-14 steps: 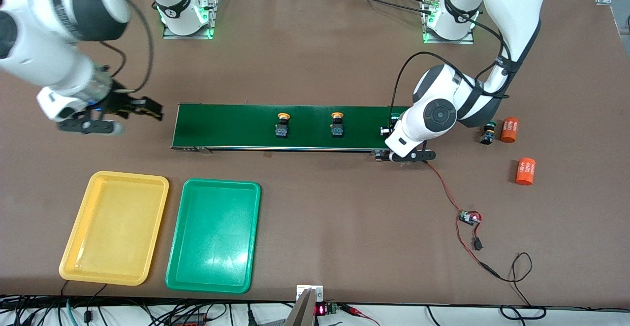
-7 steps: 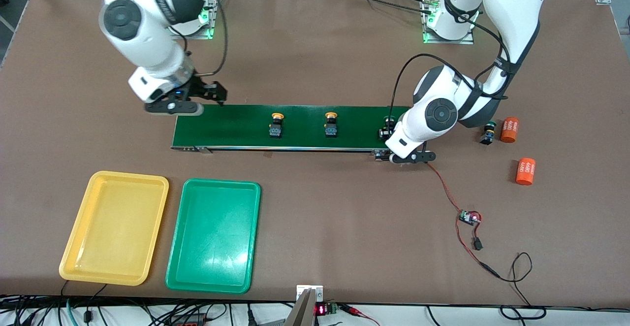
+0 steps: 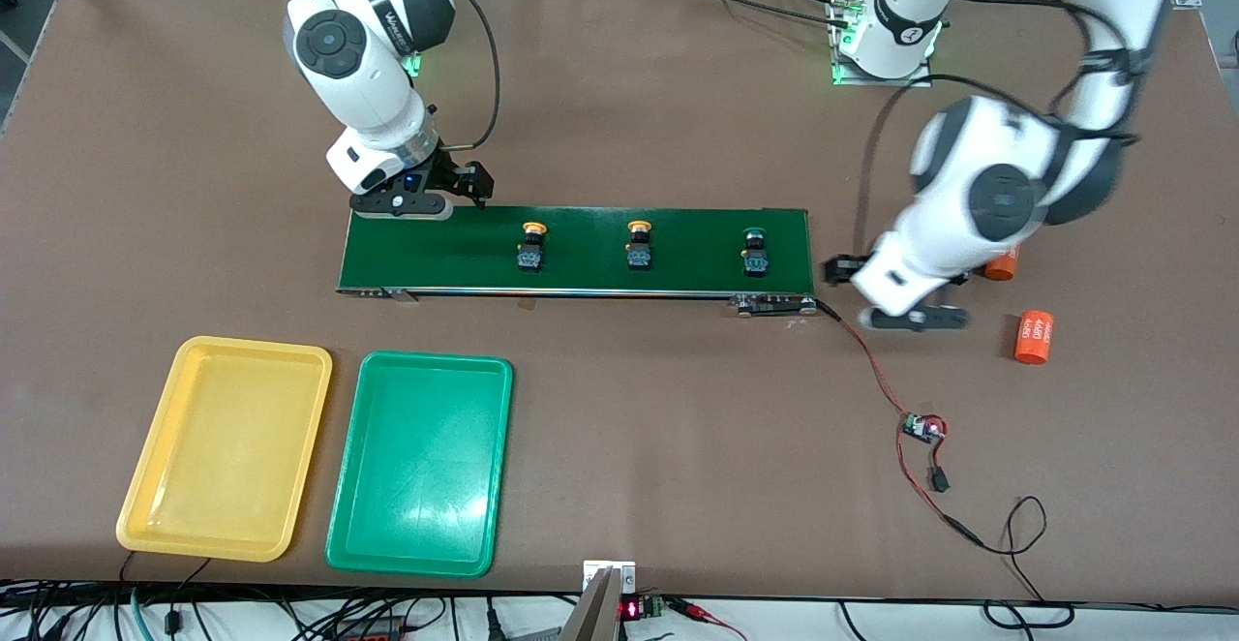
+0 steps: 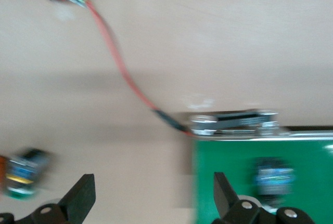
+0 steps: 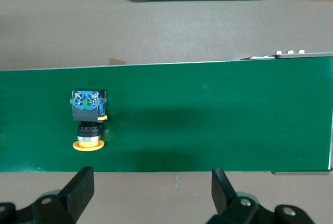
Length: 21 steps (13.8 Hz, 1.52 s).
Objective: Sort buttons by color to trays
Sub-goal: 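Grasp the belt-end button with the right gripper while the left grasps another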
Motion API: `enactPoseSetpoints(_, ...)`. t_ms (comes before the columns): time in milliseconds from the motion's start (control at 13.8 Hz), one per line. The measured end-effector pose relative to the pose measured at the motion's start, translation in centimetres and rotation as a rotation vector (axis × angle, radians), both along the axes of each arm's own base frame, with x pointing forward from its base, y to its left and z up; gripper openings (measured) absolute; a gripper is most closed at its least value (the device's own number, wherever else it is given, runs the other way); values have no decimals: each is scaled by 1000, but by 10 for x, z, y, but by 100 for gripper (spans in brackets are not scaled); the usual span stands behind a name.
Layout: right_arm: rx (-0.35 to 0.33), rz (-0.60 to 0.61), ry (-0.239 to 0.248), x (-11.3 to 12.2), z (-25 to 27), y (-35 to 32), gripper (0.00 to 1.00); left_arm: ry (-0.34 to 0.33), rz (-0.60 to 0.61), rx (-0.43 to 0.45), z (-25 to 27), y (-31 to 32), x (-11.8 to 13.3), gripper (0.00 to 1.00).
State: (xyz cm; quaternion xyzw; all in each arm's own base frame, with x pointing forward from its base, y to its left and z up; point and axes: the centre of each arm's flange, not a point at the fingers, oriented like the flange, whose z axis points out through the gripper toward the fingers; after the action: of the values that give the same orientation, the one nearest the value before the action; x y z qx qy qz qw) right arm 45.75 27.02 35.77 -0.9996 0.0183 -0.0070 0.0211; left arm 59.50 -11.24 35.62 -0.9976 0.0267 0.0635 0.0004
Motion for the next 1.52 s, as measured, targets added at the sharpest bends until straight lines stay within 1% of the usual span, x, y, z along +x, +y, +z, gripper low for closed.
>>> enactPoseSetpoints(144, -20, 21, 6, -1, -13, 4, 100, 27, -110, 5, -10, 69, 1, 100)
enactPoseSetpoints(217, -21, 22, 10, -1, -18, 5, 100, 50, -156, 2, -20, 95, -2, 100)
enactPoseSetpoints(361, -17, 22, 18, 0, -26, 6, 100, 105, -224, -9, -42, 133, -17, 100)
enactPoseSetpoints(505, -7, 18, 16, 2, -31, 8, 100, 147, -276, -26, -68, 149, -35, 100)
enactPoseSetpoints(578, 0, 11, 13, 3, -34, 8, 100, 144, -291, -29, -80, 150, -42, 100)
enactPoseSetpoints(650, 6, 6, 9, 4, -36, 9, 100, 128, -299, -28, -92, 149, -47, 100)
enactPoseSetpoints(867, 30, 3, -16, 9, -41, 12, 100, 44, -295, -14, -125, 153, -64, 100)
enactPoseSetpoints(939, 28, 16, -28, 10, -44, 13, 100, 39, -283, -10, -135, 161, -69, 100)
enactPoseSetpoints(1083, -3, 64, -49, 11, -52, 14, 100, 49, -267, -7, -148, 172, -74, 100)
enactPoseSetpoints(1228, -23, 91, -53, 10, -59, 14, 100, 55, -263, -7, -154, 174, -76, 100)
enactPoseSetpoints(1444, -24, 96, -51, 11, -63, 15, 100, 67, -264, -9, -167, 174, -78, 100)
enactPoseSetpoints(1516, -23, 96, -52, 11, -63, 15, 100, 75, -264, -10, -172, 174, -80, 97)
